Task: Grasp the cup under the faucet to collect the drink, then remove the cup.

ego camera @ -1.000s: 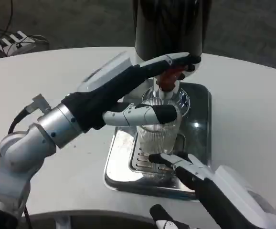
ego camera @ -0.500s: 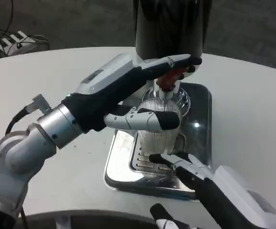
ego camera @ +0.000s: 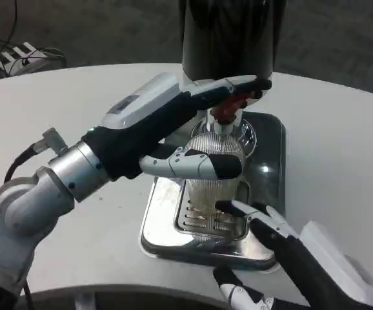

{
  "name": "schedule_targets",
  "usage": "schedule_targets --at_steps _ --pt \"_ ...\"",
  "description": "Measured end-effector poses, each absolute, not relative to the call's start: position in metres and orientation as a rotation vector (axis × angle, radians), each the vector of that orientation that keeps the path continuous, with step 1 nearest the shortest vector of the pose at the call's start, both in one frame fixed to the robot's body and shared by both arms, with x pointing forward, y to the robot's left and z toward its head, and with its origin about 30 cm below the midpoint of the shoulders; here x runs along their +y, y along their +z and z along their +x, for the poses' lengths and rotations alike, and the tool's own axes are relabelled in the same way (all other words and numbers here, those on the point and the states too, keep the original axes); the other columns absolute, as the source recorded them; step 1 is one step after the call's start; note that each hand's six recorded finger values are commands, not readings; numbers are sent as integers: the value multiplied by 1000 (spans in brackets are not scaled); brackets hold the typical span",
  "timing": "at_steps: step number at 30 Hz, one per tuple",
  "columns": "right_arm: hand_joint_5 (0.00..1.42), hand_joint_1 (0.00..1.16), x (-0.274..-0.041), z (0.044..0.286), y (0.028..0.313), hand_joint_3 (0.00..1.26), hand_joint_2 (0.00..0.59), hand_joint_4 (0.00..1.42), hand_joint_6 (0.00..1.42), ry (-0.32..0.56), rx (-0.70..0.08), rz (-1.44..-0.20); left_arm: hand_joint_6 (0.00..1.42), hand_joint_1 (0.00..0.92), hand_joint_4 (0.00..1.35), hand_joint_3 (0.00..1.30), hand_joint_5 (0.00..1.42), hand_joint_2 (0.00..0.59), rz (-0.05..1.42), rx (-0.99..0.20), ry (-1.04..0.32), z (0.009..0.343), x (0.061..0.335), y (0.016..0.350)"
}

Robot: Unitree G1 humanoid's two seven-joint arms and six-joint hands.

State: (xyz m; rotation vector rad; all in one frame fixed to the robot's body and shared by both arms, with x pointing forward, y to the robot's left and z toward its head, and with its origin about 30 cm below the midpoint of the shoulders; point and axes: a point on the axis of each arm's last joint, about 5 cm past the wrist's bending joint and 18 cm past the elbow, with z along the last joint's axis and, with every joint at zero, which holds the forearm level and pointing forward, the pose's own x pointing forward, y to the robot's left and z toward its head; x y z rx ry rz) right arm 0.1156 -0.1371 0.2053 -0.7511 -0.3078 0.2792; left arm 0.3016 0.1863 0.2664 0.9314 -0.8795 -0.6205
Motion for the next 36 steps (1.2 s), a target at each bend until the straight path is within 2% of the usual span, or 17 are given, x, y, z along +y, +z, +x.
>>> schedule_targets --at_steps 3,9,12,17,29,36 --pt "48 705 -136 118 201 117 450 116 114 227 -308 -691 122 0 185 179 258 49 947 -883 -615 301 187 267" --pt "68 755 -133 123 194 95 399 116 122 182 -287 -650 121 0 193 185 258 49 960 -889 -609 301 187 266" --pt "84 825 -127 128 191 84 349 116 142 159 -295 -618 121 0 195 186 258 49 965 -891 -605 301 187 266" --pt "95 878 -120 135 184 74 312 104 163 108 -296 -561 121 0 200 187 258 49 972 -894 -601 300 188 266" --pt "107 901 -109 154 172 66 300 104 192 20 -278 -428 121 0 200 188 258 51 977 -899 -595 299 190 264" --pt "88 905 -107 158 167 48 295 86 196 30 -252 -380 121 0 199 188 258 54 980 -898 -596 299 191 263"
